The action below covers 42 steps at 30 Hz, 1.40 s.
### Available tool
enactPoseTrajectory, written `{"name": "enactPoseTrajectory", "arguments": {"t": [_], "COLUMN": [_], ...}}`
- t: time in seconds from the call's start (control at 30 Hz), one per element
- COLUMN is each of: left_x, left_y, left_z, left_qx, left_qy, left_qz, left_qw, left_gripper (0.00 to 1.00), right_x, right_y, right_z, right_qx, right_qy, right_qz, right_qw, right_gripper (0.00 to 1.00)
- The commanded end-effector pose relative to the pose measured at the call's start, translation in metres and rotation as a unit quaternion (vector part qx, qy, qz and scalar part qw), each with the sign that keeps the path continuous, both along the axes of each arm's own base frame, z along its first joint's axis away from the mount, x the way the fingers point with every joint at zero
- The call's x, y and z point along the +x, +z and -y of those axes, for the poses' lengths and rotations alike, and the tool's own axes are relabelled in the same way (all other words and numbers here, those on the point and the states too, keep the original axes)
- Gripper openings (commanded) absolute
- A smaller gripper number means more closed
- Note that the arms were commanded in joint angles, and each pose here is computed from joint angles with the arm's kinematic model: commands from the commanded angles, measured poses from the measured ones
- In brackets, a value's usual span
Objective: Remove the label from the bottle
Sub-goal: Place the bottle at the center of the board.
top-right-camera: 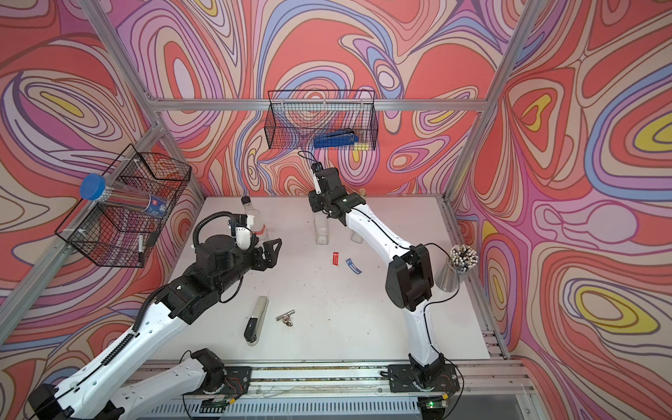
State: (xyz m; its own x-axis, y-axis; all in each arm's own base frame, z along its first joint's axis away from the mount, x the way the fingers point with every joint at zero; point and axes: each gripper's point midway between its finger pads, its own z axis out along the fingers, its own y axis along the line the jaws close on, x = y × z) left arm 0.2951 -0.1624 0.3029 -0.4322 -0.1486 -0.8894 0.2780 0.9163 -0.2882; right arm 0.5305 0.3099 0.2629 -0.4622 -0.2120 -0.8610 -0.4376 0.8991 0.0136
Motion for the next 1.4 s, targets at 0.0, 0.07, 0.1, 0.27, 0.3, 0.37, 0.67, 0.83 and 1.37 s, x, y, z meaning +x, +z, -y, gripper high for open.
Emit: {"name": "enactPoseTrajectory", "arguments": {"t": [0.0, 0.07, 0.1, 0.27, 0.3, 0.37, 0.67, 0.83, 1.37], "left_x": [0.0, 0.0, 0.0, 0.001, 0.002, 0.003, 0.009, 0.018, 0.081], "left_y": [0.018, 0.017, 0.018, 0.017, 0.016, 0.015, 0.008, 0.008, 0.045], "left_z": [-0.002, -0.002, -0.002, -0.002, -0.002, -0.001, 0.001, -0.008, -0.058], "left_qx": [-0.012, -0.012, -0.013, -0.011, -0.01, -0.008, 0.007, 0.023, 0.078], "left_qy": [0.001, 0.002, 0.002, 0.003, 0.003, 0.004, 0.005, 0.025, 0.119], "left_qz": [0.022, 0.021, 0.022, 0.021, 0.02, 0.018, 0.005, -0.008, -0.003], "left_qw": [1.0, 1.0, 1.0, 1.0, 1.0, 1.0, 1.0, 0.999, 0.99], "left_gripper": [0.83, 0.83, 0.83, 0.83, 0.83, 0.83, 0.84, 0.84, 0.89], "right_x": [0.006, 0.006, 0.007, 0.004, 0.003, -0.001, -0.032, -0.07, -0.23], "right_y": [0.0, 0.0, 0.001, 0.014, 0.021, 0.034, 0.093, 0.106, 0.065], "right_z": [-0.002, -0.003, -0.002, -0.001, 0.001, 0.004, 0.019, 0.025, 0.033], "right_qx": [0.005, 0.007, 0.008, 0.015, 0.018, 0.025, 0.06, 0.083, 0.133], "right_qy": [0.0, 0.0, 0.0, -0.001, -0.002, -0.006, 0.001, 0.022, 0.137], "right_qz": [0.004, 0.004, 0.005, 0.017, 0.024, 0.036, 0.081, 0.085, 0.027], "right_qw": [1.0, 1.0, 1.0, 1.0, 1.0, 0.999, 0.995, 0.993, 0.981], "right_gripper": [0.4, 0.4, 0.4, 0.46, 0.48, 0.54, 0.78, 0.98, 0.98]}}
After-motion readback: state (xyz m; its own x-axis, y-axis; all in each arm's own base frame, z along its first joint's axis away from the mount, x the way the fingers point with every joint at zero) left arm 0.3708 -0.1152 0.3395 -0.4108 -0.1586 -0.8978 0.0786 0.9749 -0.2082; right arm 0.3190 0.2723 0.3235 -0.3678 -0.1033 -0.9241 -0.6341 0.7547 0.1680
